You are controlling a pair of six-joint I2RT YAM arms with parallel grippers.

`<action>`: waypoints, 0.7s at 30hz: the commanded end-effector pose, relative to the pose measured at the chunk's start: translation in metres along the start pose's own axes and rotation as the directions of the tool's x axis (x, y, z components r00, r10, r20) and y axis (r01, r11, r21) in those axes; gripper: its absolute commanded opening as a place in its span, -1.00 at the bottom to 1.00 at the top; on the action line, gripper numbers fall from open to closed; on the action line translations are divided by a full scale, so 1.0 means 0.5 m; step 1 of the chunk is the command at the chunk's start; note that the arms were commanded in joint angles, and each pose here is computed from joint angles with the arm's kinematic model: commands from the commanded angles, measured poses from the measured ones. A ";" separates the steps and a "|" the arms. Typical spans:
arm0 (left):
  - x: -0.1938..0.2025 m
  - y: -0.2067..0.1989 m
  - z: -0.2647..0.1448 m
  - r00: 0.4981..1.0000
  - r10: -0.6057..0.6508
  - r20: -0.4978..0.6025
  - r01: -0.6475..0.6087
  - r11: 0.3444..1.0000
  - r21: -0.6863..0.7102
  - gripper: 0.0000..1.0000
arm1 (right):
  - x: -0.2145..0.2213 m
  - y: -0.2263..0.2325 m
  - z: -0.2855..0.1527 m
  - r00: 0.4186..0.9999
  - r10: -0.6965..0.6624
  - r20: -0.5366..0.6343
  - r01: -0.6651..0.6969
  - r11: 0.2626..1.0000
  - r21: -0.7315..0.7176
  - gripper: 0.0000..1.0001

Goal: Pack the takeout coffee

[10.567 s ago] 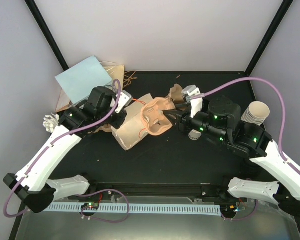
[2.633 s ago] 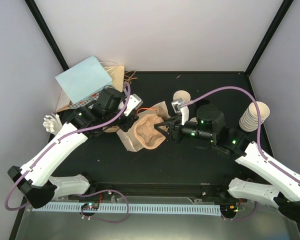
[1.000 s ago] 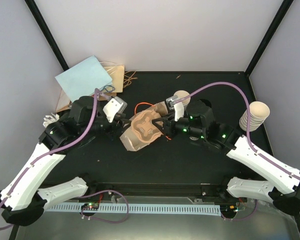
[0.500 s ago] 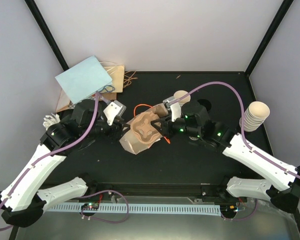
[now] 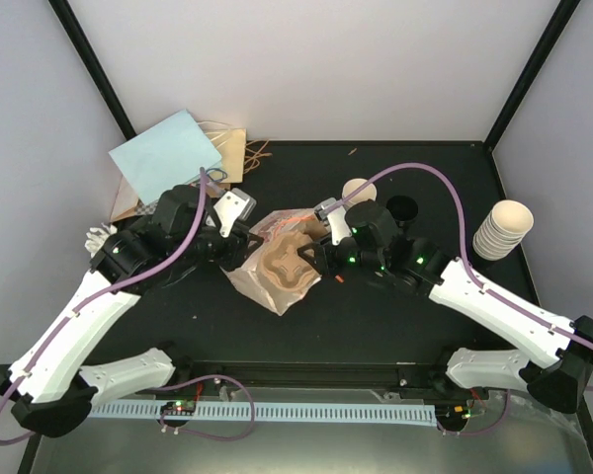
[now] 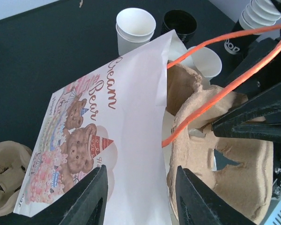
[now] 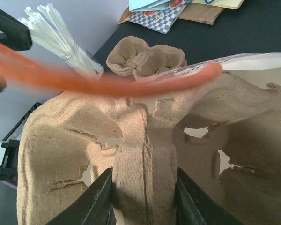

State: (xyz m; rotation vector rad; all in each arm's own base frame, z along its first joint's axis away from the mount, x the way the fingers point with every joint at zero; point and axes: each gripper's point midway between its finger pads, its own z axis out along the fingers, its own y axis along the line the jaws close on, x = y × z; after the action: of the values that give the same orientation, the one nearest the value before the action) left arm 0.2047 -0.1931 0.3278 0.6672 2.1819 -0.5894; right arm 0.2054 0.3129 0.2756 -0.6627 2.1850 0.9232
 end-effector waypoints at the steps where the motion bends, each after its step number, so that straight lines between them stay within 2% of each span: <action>1: -0.016 -0.014 0.010 0.999 0.037 -0.002 -0.037 0.999 0.032 -0.15 | -0.028 0.012 -0.019 0.999 -0.029 0.043 0.029 1.000 -0.012 -0.38; 5: -0.019 -0.032 0.016 0.996 0.085 -0.001 -0.085 0.993 0.084 -0.10 | -0.032 0.015 -0.023 0.998 -0.034 0.054 0.035 0.999 -0.017 -0.38; 9: -0.049 -0.072 0.006 0.992 0.109 0.059 -0.118 0.975 0.185 0.02 | -0.030 0.014 -0.019 0.998 -0.036 0.047 0.037 0.999 -0.017 -0.38; 13: -0.072 -0.083 0.019 0.990 0.111 0.092 -0.129 0.968 0.214 0.04 | -0.029 0.015 -0.016 0.998 -0.036 0.045 0.037 0.999 -0.021 -0.38; 18: -0.085 -0.077 0.053 0.990 0.115 0.076 -0.129 0.971 0.203 -0.06 | -0.028 0.015 -0.015 0.998 -0.039 0.043 0.040 0.999 -0.022 -0.38; 21: -0.095 -0.070 0.065 0.990 0.116 0.082 -0.129 0.975 0.183 -0.23 | -0.025 0.014 -0.014 0.998 -0.040 0.041 0.041 0.999 -0.022 -0.38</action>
State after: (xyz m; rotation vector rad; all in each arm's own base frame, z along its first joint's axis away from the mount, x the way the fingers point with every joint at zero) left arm 0.2190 -0.2423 0.3294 0.8518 2.1102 -0.7379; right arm 0.2050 0.3125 0.2750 -0.6823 2.1787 0.9132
